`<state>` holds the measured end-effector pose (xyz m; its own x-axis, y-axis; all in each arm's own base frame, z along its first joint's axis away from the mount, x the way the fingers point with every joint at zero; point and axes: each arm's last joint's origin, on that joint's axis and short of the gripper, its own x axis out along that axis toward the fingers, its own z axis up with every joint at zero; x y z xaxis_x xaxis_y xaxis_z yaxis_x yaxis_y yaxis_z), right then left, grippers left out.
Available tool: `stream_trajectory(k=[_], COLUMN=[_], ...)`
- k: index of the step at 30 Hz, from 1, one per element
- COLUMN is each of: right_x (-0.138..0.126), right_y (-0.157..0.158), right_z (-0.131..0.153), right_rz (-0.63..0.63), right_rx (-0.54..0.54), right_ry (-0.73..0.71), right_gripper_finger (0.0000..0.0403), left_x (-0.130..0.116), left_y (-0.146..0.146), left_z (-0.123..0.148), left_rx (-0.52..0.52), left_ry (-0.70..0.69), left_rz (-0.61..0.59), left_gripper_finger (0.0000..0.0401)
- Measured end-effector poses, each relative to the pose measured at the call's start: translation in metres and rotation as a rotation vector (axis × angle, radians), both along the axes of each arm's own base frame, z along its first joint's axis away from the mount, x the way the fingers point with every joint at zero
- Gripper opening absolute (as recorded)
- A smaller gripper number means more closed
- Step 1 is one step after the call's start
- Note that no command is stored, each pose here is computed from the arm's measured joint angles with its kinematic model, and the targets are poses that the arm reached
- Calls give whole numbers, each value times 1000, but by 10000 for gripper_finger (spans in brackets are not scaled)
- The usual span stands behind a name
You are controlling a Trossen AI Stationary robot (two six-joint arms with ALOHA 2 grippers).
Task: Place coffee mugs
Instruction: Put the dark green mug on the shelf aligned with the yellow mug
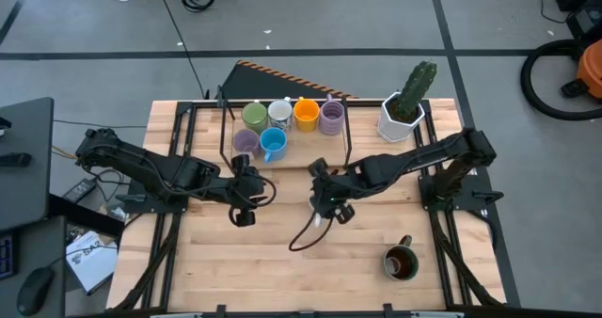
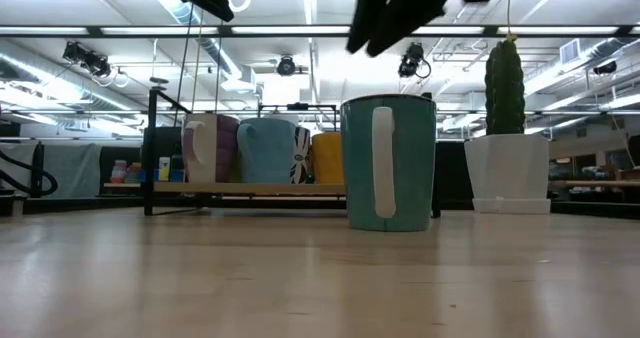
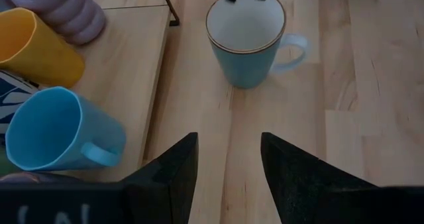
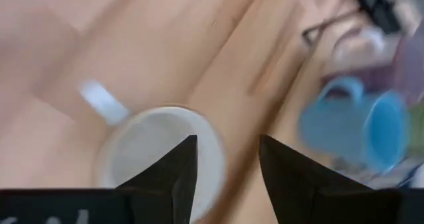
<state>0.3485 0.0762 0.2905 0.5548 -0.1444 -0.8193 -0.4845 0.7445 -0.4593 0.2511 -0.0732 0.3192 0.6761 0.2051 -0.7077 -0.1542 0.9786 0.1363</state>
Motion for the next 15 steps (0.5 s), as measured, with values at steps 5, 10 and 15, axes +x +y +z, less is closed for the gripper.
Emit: stream_trajectory(k=[5, 10, 15], right_x=[-7, -15, -16], right_y=[3, 2, 2], right_z=[6, 2, -6], right_rz=[-152, -358, -486], right_rx=[234, 355, 410], right_ry=[4, 76, 144], right_gripper_finger=[159, 158, 158], left_x=[0, 0, 2], left_y=[0, 0, 5], left_z=[0, 0, 0], left_rx=[0, 1, 16], left_ry=[0, 0, 0], left_rz=[0, -1, 1], left_gripper_finger=[172, 172, 172])
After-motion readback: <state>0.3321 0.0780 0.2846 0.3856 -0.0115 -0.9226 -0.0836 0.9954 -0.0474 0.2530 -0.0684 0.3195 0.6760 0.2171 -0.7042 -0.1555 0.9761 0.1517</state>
